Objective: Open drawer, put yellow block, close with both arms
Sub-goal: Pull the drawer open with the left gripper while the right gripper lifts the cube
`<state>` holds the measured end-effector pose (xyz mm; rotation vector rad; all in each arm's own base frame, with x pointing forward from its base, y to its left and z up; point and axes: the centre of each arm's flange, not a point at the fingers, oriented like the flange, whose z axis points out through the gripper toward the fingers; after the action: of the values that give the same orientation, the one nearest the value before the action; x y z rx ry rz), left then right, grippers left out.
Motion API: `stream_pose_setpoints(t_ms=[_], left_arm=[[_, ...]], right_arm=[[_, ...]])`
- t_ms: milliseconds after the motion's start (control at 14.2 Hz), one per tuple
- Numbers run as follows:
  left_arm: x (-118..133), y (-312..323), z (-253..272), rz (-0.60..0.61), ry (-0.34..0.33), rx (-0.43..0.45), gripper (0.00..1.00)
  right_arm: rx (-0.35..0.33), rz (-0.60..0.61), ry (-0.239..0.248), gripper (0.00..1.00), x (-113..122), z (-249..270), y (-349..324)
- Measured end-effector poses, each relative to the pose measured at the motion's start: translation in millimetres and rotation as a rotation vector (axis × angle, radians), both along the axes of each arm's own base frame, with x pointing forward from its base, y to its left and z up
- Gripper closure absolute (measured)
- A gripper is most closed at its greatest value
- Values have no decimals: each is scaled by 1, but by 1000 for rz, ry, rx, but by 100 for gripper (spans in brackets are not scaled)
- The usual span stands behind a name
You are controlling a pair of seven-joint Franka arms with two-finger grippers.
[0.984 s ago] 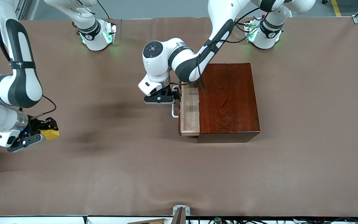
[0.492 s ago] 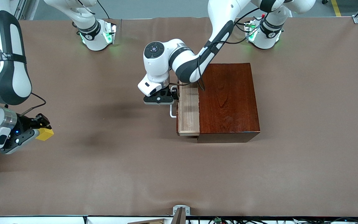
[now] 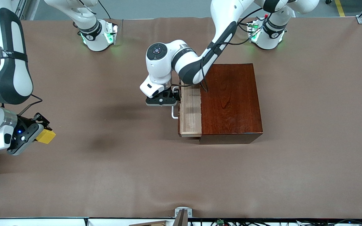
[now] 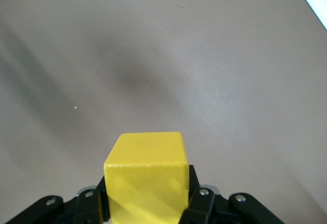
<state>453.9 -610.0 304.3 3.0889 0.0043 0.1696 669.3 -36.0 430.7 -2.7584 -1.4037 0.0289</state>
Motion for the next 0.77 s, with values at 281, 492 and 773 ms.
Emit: stream_pose_setpoints(t_ms=[281,492,773], left_arm=[[3,2,0,18,16,-17,0],[3,1,1,23,19,-28,0],[1,-1,0,19,13,-43,0]], right_arm=[[3,87,-8,44,1,3,3],[4,165,-17,44,2,6,4],[6,275,-33,44,4,11,7]])
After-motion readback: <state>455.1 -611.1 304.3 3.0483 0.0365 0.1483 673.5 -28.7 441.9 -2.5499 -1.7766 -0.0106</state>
